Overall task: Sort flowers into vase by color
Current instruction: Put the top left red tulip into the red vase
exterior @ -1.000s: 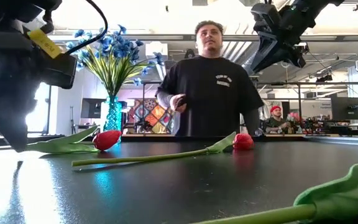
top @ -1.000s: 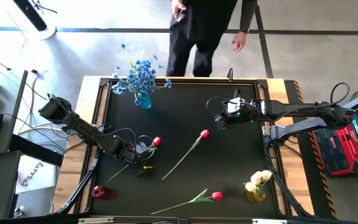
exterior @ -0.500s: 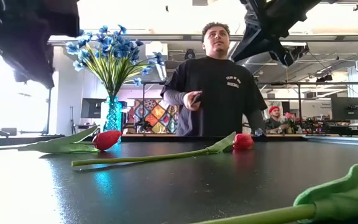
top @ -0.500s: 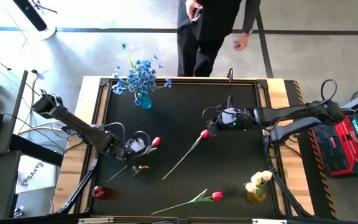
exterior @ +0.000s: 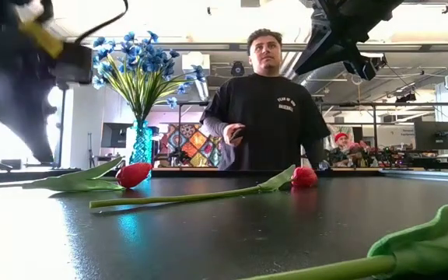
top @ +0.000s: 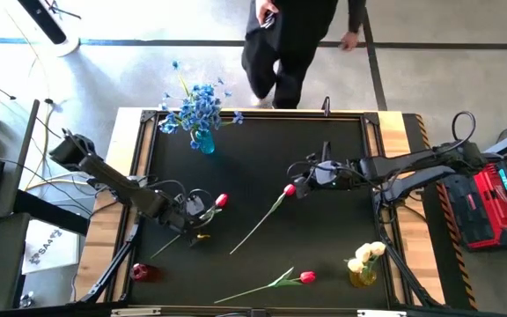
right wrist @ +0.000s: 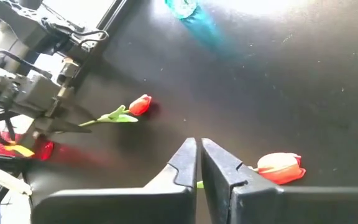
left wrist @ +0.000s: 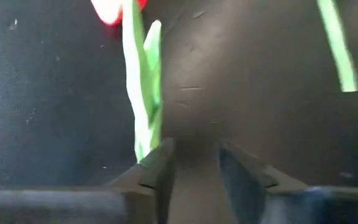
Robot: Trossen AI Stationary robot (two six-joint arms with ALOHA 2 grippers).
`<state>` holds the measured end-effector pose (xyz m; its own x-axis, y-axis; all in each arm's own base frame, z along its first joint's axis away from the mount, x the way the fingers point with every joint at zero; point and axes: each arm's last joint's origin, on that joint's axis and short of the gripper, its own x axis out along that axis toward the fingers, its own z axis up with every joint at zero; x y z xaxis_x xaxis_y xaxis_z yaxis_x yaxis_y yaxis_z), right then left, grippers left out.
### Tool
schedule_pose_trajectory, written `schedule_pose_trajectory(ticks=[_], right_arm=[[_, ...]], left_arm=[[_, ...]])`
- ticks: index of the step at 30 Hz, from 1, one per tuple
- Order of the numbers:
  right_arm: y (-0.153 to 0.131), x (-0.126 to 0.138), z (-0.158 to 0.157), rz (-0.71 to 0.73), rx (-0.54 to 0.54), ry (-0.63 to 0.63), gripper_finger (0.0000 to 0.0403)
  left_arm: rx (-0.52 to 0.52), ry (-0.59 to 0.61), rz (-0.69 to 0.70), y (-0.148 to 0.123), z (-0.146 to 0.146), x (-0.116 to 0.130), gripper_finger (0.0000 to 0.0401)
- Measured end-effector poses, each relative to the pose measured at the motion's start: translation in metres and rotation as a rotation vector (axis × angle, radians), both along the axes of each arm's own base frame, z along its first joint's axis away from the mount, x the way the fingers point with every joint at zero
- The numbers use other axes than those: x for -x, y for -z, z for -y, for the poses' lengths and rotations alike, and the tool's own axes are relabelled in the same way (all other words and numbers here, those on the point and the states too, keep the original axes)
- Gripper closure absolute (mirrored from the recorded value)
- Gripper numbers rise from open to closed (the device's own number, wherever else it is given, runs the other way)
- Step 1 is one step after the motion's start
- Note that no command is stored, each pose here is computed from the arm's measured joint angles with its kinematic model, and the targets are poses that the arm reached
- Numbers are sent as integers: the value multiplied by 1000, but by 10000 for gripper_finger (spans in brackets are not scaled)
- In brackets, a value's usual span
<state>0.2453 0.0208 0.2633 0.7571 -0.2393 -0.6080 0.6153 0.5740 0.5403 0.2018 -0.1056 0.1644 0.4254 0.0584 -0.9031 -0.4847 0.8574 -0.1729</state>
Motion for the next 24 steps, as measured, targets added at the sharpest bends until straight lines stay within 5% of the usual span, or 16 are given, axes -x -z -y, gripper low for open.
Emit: schedule_pose_trajectory(ticks=[5, 10, 24], right_arm=[[1, 1, 0, -10, -6, 6, 377], [1, 1, 0, -10, -11, 1, 366], [1, 1, -1, -16, -20, -27, 395]], left_arm=[[-61, -4, -92, 23, 2, -5, 236], [-93, -43, -155, 39, 4, -7, 227], [-50, -72, -99, 21, 0, -2, 392]])
